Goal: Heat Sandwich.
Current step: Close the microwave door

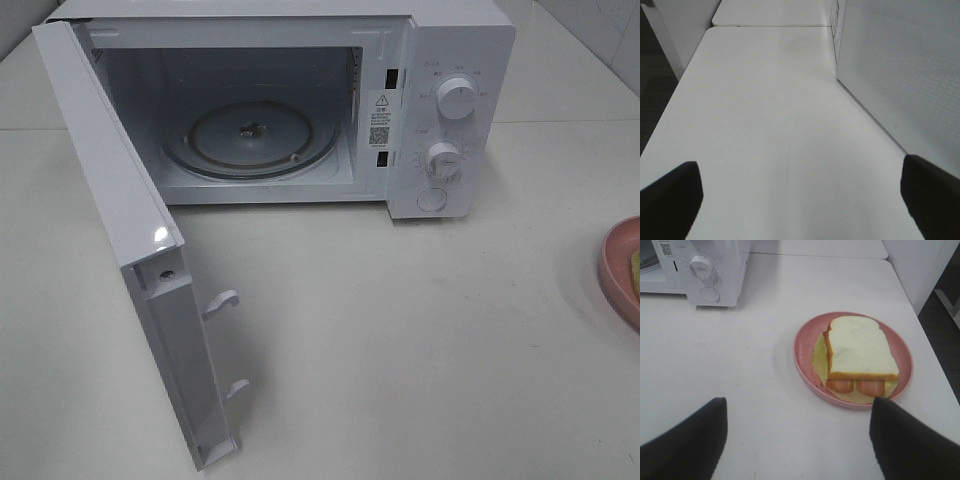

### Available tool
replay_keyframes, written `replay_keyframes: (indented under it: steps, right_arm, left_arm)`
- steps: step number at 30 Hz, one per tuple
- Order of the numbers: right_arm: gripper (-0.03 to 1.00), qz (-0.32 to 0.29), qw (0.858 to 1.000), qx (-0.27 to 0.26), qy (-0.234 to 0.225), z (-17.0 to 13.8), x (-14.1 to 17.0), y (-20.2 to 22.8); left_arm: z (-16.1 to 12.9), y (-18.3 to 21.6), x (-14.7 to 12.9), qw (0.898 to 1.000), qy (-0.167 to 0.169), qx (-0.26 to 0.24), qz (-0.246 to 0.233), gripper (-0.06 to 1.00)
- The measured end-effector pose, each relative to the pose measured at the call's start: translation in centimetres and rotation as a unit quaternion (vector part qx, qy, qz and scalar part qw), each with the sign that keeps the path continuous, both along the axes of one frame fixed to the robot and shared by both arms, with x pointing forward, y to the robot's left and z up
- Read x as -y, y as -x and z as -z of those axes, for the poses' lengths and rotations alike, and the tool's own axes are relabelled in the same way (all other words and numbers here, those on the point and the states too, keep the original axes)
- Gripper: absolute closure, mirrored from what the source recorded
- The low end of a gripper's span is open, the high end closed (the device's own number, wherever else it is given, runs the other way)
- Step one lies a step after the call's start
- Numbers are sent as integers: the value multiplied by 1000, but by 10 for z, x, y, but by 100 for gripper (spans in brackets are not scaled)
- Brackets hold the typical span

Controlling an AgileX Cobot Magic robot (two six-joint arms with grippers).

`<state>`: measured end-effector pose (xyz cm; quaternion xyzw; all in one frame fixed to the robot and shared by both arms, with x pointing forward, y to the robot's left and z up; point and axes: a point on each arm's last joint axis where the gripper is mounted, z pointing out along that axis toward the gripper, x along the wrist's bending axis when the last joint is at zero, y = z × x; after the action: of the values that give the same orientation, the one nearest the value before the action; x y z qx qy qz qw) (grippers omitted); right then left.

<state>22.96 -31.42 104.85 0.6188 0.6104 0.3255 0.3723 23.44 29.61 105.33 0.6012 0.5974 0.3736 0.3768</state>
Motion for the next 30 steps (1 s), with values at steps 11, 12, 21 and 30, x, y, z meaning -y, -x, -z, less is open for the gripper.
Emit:
replay_keyframes:
  steps: [11,12,21,30]
  right_arm:
    - [20,0,1000,0,0,0,0,0]
    - [20,0,1000,0,0,0,0,0]
    - [20,0,1000,0,0,0,0,0]
    - [21,0,1000,0,0,0,0,0]
  left_arm:
    - [0,0,0,1000,0,0,0,-5]
    - [0,0,0,1000,0,0,0,-5]
    - [-3,-1,0,1000,9,2,-4,-5]
    - [-13,-29,-2,1000,11,-20,-7,9]
